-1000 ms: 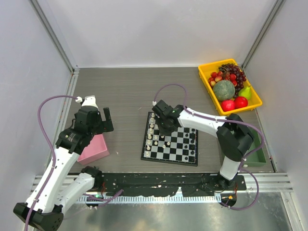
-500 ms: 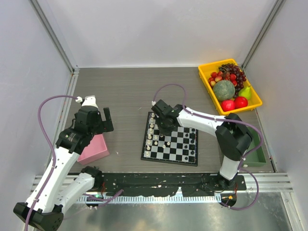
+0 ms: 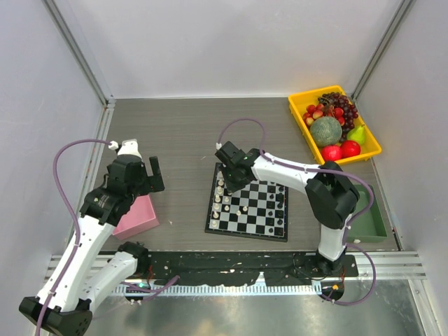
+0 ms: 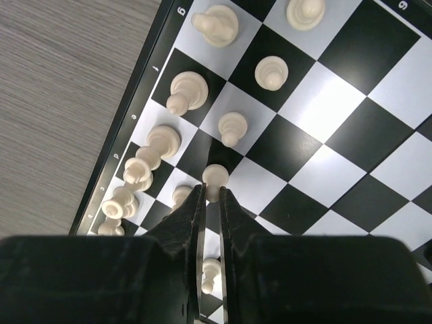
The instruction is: Set up the chess pieces on the board
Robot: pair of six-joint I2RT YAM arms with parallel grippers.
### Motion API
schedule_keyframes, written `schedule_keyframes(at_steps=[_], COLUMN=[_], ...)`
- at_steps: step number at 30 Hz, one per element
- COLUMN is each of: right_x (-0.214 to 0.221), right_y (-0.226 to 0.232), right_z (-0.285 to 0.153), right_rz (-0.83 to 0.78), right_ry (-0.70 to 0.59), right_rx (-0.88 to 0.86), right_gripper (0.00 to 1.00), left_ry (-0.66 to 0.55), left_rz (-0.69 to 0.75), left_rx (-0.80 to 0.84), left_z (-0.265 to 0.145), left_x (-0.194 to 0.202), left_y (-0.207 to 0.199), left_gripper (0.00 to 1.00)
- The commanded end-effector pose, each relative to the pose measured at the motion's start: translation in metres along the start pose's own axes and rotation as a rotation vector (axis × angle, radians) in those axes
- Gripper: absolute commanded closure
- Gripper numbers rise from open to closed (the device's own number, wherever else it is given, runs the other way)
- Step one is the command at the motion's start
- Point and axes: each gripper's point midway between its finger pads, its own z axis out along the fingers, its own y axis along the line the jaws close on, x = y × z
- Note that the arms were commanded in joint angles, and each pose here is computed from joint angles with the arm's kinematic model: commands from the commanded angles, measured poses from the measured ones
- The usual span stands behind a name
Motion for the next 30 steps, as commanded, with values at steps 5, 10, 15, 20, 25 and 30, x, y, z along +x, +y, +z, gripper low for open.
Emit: schedule_keyframes(at_steps=[5,10,15,20,25,30], right_x=[-0.024,-0.022,-0.019,-0.017,-0.024,-0.028], right_y=[0.011,0.012,0.012,0.013,0.014,0.011], right_z=[0.001,0.004,0.006,0.004,-0.011,-0.028], right_rz=[0.000,0.001,-0.006,-0.013,-0.010,0.002], right_ry=[-0.057,-0.046,-0.033,-0.026,-0.057,-0.089], right_rx=[-0.013,-0.018,-0.022,-0.031,-0.034,-0.023], right_gripper=[0.87,0.86,0.85,0.77,0.67,0.62], left_ry=[-0.035,-0.032,-0.034,-0.033,-0.039,-0.038], left_rz=[0.001,0.000,0.002,0.001,-0.001,-0.001], left_rx=[-0.013,-0.014,-0.017,-0.012,-0.011,-0.008], left_z=[-0.001,0.000,0.000,-0.001,-0.002,-0.001], left_x=[-0.008,-0.007,-0.008,-0.007,-0.008,-0.008], left_y=[0.003,0.003,0.004,0.003,0.003,0.003], left_gripper=[0.01,0.01,0.01,0.01,0.01,0.01])
